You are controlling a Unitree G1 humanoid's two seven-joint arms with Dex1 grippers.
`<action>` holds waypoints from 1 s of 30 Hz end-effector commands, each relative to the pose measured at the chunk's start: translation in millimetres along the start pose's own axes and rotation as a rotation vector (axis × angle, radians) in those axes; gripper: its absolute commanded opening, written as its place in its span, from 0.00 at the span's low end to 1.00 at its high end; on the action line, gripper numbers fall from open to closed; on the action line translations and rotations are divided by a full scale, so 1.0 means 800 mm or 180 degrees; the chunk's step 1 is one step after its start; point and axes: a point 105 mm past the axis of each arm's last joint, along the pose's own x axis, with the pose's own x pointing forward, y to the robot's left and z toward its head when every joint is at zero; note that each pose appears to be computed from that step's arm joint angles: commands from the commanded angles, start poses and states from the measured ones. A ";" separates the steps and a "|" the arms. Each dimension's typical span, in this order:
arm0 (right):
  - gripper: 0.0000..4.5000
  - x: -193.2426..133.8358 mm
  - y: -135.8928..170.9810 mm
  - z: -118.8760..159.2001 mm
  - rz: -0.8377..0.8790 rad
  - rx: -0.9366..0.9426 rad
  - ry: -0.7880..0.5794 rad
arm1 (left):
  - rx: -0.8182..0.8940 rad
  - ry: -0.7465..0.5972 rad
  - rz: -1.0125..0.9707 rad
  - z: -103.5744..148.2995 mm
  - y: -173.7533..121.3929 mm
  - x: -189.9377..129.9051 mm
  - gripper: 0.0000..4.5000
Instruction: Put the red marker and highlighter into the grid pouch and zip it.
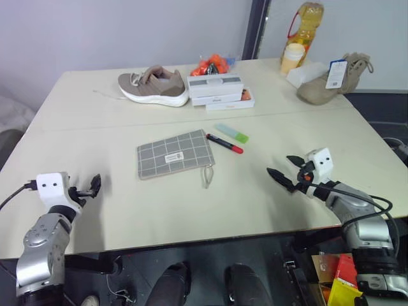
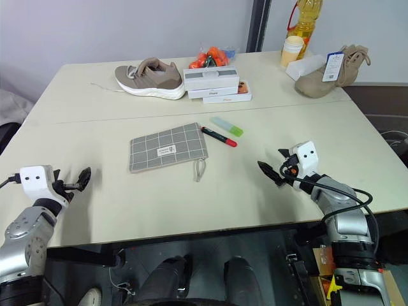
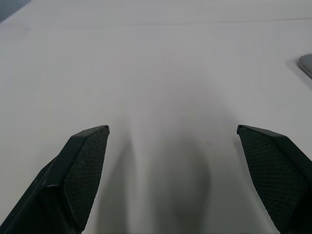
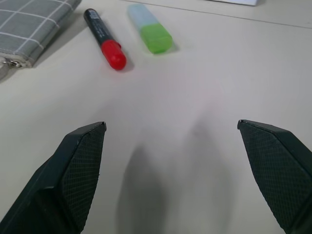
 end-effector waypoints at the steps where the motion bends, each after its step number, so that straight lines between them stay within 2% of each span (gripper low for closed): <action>1: 1.00 0.007 0.001 0.015 0.0062 -0.0084 -0.0142 | 0.0053 -0.0119 0.0064 0.013 0.002 -0.005 1.00; 12: 1.00 0.024 0.016 0.021 0.0186 -0.0066 -0.0241 | -0.0023 -0.0205 0.0149 0.017 -0.004 0.004 1.00; 20: 1.00 0.051 0.056 0.047 0.0391 -0.0139 -0.0472 | 0.0035 -0.0238 0.0051 0.018 -0.018 0.018 1.00; 23: 0.81 0.064 0.076 0.061 0.0491 -0.0146 -0.0586 | 0.0045 -0.0262 0.0018 0.020 -0.022 0.023 1.00; 30: 0.01 0.108 0.126 0.076 0.0627 -0.0238 -0.0520 | 0.0091 -0.0253 -0.0107 0.015 -0.038 0.026 1.00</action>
